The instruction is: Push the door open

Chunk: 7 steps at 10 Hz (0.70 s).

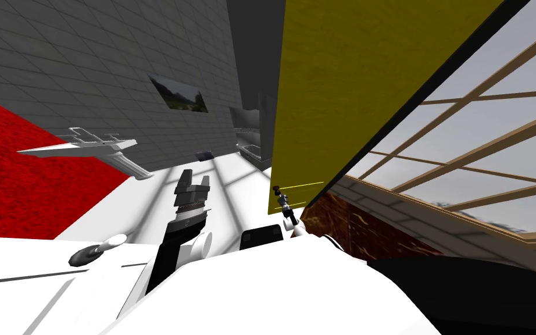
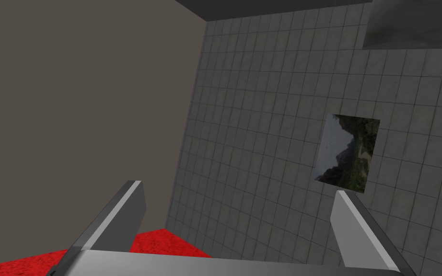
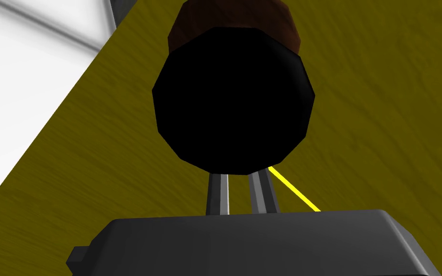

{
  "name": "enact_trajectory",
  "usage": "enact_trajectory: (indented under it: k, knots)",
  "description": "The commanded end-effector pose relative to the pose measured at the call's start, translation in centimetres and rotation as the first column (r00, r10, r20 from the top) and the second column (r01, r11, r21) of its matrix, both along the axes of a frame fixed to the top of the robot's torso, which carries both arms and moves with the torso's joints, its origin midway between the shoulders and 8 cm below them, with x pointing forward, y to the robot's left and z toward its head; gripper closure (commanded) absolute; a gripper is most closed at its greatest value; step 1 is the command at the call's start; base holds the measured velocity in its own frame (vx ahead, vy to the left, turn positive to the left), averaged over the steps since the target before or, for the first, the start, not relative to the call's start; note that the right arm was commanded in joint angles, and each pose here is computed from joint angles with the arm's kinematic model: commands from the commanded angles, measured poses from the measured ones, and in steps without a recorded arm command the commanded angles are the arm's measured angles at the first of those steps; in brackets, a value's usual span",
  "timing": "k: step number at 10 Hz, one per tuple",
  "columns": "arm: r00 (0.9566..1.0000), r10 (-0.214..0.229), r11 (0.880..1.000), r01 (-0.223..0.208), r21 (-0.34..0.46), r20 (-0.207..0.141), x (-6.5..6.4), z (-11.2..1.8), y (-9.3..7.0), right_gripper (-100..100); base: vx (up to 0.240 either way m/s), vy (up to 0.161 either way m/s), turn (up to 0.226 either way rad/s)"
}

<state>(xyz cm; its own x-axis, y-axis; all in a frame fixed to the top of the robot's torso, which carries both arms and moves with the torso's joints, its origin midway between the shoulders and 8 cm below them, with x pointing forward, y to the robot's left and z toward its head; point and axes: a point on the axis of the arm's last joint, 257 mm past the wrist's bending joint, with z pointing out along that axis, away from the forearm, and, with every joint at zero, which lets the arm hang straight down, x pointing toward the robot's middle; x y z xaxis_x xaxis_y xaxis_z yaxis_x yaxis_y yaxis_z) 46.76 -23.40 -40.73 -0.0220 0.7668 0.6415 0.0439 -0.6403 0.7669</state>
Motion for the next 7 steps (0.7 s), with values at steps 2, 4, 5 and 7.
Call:
enact_trajectory:
  k: [2, 4, 5, 7]
  knots:
    - [0.9989, 0.010, 1.000, -0.011, 0.008, 0.047, 1.0, 1.9, 0.5, 100, 0.000, 0.000, 0.000]
    - [1.0000, -0.007, 0.996, 0.007, 0.091, 0.004, -0.2, 0.5, 0.3, -100, -0.052, -0.034, 0.014]
    - [0.9999, -0.010, 0.992, 0.009, 0.126, 0.004, -0.2, 0.5, 0.5, -100, -0.080, -0.031, 0.039]
    - [0.9999, -0.016, 0.978, 0.015, 0.208, 0.003, -0.4, 0.6, 1.0, -100, -0.089, -0.039, 0.019]
